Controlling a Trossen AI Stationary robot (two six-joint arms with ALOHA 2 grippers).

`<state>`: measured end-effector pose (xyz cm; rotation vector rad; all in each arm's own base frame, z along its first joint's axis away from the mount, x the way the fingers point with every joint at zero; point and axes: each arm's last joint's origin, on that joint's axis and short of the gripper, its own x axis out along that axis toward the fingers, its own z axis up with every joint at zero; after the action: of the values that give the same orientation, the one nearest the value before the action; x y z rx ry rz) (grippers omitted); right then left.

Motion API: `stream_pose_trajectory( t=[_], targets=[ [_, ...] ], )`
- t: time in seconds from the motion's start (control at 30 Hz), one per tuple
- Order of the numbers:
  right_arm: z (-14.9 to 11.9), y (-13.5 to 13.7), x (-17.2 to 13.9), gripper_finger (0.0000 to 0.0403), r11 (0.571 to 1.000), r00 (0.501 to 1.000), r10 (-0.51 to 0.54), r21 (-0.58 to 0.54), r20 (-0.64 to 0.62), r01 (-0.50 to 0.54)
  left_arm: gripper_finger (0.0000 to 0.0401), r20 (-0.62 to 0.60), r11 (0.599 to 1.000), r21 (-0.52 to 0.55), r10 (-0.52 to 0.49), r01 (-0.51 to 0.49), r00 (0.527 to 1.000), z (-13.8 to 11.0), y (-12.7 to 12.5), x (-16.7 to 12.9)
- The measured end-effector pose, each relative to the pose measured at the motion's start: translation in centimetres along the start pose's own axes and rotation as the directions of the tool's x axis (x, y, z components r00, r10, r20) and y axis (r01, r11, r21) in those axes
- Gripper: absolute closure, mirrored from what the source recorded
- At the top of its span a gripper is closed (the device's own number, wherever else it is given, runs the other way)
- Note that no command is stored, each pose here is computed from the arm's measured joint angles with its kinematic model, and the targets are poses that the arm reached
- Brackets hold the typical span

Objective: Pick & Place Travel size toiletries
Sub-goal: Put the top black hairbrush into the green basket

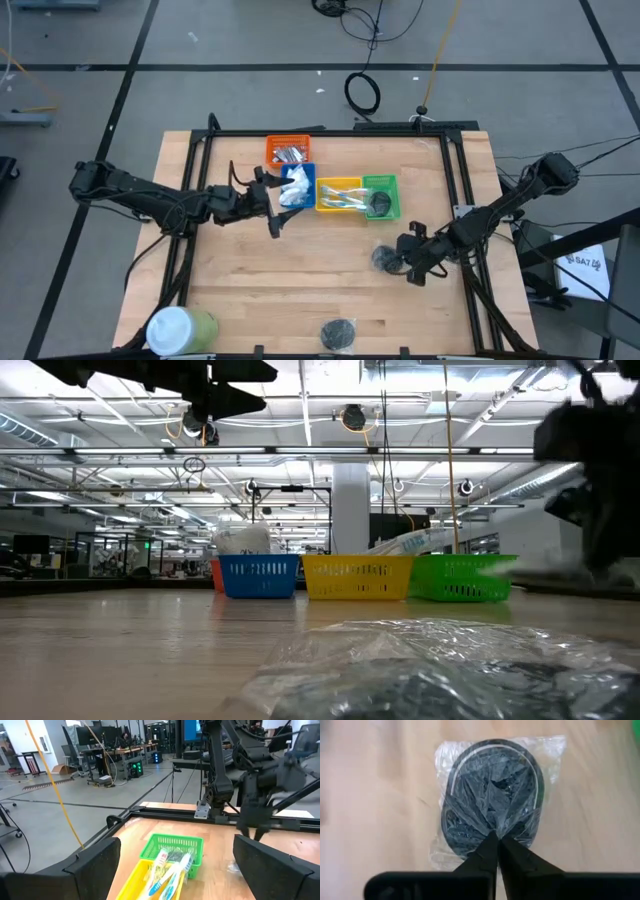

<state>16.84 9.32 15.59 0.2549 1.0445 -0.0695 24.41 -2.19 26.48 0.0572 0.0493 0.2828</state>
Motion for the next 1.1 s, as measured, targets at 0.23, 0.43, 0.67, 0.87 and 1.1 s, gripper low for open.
stream_pose_trajectory(
  t=[0.23,0.43,0.67,0.87,1.1],
  targets=[
    [2.4,0.5,-3.3,0.0402,0.997,0.924,0.064,-0.072,0.376,-0.040,0.0022,-0.006,1.000,0.000,0.000,0.000,1.000,-0.1,0.0,0.0],
    [3.1,-1.7,-6.5,0.0402,0.931,0.678,-0.355,0.179,0.643,0.317,0.0022,-0.025,1.000,0.009,-0.001,0.001,1.000,-0.5,-0.2,0.3],
    [2.8,-5.9,-5.6,0.0402,0.814,0.658,-0.580,0.380,0.481,0.440,0.0022,-0.057,1.000,0.023,0.006,-0.005,0.998,-1.4,-0.4,1.0],
    [2.7,-8.1,-2.4,0.0403,0.838,0.747,-0.525,0.399,0.408,0.372,0.0022,-0.029,1.000,0.013,0.020,-0.019,0.999,-1.2,-0.2,1.2],
    [2.5,-9.3,-1.4,0.0403,0.824,0.765,-0.535,0.424,0.360,0.376,0.0022,-0.029,1.000,0.008,0.021,-0.020,0.999,-1.2,-0.1,1.2]
  ],
)
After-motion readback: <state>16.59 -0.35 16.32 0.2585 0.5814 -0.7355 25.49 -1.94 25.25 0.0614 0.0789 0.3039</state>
